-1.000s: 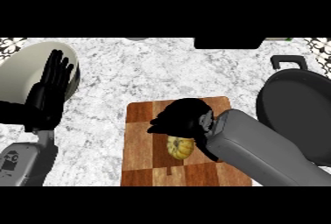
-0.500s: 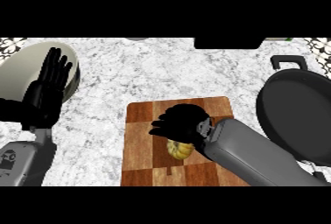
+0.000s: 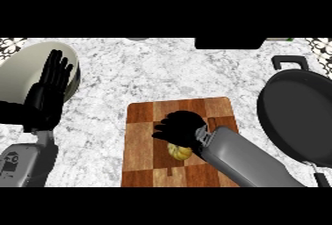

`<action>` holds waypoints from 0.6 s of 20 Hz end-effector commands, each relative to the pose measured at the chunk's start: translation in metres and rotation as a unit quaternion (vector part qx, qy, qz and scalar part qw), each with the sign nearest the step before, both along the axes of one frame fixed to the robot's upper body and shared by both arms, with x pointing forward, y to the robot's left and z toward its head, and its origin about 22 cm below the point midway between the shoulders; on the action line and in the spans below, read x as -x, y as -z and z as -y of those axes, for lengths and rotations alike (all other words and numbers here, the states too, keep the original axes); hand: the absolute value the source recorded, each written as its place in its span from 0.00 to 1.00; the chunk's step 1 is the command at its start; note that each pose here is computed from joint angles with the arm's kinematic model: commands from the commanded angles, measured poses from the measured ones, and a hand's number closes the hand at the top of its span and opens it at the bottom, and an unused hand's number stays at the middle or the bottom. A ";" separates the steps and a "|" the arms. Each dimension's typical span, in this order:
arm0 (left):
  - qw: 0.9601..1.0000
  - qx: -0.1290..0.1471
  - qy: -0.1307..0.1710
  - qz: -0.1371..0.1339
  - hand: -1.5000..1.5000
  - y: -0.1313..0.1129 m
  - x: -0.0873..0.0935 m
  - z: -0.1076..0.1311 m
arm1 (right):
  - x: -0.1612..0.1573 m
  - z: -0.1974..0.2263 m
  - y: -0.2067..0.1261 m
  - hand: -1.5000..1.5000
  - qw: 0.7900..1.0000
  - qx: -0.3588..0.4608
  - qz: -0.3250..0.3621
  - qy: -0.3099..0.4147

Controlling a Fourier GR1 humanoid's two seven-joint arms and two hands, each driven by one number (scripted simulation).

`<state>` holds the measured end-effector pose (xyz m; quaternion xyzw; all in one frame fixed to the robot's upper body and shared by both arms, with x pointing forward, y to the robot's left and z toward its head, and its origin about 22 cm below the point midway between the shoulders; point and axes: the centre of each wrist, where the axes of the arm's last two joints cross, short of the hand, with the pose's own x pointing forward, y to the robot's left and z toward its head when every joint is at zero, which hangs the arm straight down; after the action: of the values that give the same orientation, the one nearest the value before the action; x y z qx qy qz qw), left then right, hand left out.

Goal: Pick the squash from the cutting board and place it in the pot

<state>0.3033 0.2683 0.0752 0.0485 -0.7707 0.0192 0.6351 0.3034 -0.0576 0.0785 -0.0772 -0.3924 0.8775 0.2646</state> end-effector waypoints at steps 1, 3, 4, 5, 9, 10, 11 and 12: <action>1.000 0.004 0.003 0.004 0.50 0.004 0.016 -0.014 | -0.002 0.015 0.025 0.00 1.000 0.001 -0.017 -0.012; 1.000 -0.003 0.002 0.009 0.50 -0.013 0.007 0.014 | 0.005 -0.016 0.035 0.00 1.000 -0.004 -0.016 -0.004; 1.000 0.003 0.004 0.002 0.50 -0.001 -0.008 0.008 | 0.009 0.000 0.022 0.00 1.000 -0.008 -0.017 -0.010; 1.000 0.004 0.002 0.004 0.50 -0.002 -0.008 -0.009 | 0.001 -0.014 0.038 0.00 1.000 0.000 -0.016 -0.004; 1.000 -0.001 -0.002 -0.003 0.50 0.007 -0.006 0.014 | 0.011 0.007 0.053 1.00 0.995 0.014 -0.054 -0.079; 1.000 0.005 0.007 -0.005 0.50 0.001 0.005 0.002 | 0.001 -0.002 0.055 1.00 0.996 -0.017 -0.041 -0.082; 1.000 0.008 -0.010 -0.005 0.50 -0.005 -0.012 -0.001 | 0.029 -0.013 0.064 1.00 0.994 -0.014 -0.038 -0.099; 1.000 0.004 -0.001 0.002 0.50 0.000 0.003 0.002 | 0.005 -0.007 0.064 1.00 0.995 -0.025 -0.033 -0.091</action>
<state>0.3057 0.2665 0.0758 0.0468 -0.7702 0.0225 0.6357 0.3033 -0.0538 0.0412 -0.0528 -0.4138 0.8818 0.2200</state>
